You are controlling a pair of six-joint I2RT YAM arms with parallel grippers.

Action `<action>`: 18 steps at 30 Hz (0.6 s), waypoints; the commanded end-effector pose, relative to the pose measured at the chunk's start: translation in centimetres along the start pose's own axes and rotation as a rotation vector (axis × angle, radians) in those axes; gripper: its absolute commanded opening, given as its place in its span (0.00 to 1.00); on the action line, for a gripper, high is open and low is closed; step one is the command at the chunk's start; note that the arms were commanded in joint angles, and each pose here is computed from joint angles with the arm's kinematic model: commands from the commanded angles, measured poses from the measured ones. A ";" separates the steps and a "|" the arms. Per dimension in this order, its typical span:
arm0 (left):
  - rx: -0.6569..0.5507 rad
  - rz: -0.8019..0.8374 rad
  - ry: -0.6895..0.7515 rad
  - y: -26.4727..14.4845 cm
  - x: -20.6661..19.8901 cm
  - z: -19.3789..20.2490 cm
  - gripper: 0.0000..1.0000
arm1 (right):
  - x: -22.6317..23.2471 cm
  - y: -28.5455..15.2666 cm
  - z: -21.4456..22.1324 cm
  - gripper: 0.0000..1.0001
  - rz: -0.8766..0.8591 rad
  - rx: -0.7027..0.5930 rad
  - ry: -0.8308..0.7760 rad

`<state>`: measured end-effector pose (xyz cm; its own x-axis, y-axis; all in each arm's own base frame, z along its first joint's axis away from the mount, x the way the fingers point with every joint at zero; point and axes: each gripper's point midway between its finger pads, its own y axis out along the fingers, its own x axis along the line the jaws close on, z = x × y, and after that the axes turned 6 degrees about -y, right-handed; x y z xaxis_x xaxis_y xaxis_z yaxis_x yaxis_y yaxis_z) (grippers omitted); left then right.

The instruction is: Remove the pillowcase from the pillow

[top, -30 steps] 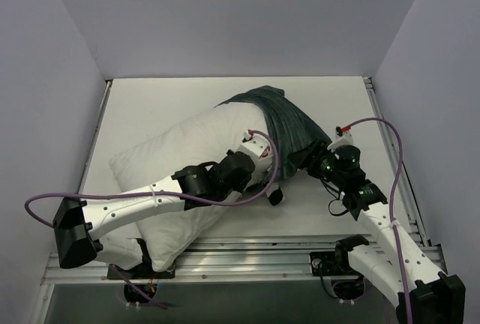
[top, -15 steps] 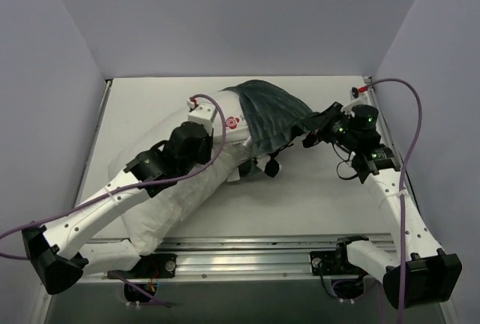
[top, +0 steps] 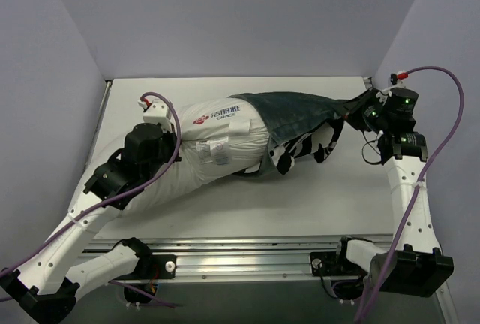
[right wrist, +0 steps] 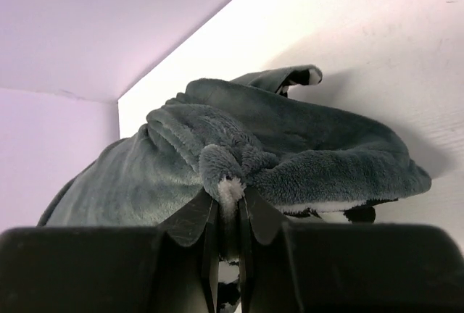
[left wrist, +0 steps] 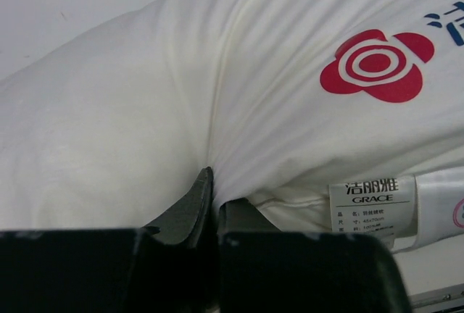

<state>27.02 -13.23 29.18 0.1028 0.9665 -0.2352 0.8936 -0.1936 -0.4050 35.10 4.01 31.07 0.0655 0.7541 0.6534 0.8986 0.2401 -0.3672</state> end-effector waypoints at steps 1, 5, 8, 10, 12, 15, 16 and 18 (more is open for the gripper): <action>-0.003 -0.362 0.064 -1.8 8.7 0.7 0.02 | -1.3 -2.4 -10.0 0.00 0.121 -0.344 -0.094; -0.001 -0.316 0.051 -1.6 8.1 1.1 0.02 | -2.0 -0.9 -8.0 0.17 0.119 -0.208 -0.124; 0.011 -0.194 0.040 -0.8 6.1 1.9 0.02 | -2.1 0.2 -4.3 0.37 0.108 -0.087 -0.174; 0.011 -0.147 0.029 -0.5 5.4 2.3 0.02 | -1.5 -0.4 -3.3 0.30 0.128 -0.095 -0.223; 0.029 -0.122 0.023 -0.3 5.0 3.1 0.02 | -1.2 -0.7 -1.5 0.06 0.139 -0.061 -0.286; 0.043 -0.110 0.017 0.0 4.8 3.7 0.02 | -1.1 -1.0 0.4 0.36 0.127 -0.004 -0.343; 0.050 -0.109 0.018 0.1 4.8 3.8 0.02 | -0.1 -0.9 1.6 0.44 0.057 0.032 -0.348; 0.062 -0.109 0.017 0.4 4.7 4.0 0.02 | 1.8 -0.7 5.1 0.60 -0.071 0.100 -0.348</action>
<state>24.93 -9.03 22.81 0.0202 0.9918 -0.1259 0.8393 -0.0852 -0.5370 34.19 5.15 30.62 -0.0274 0.9083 0.4175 0.8886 0.2135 -0.4060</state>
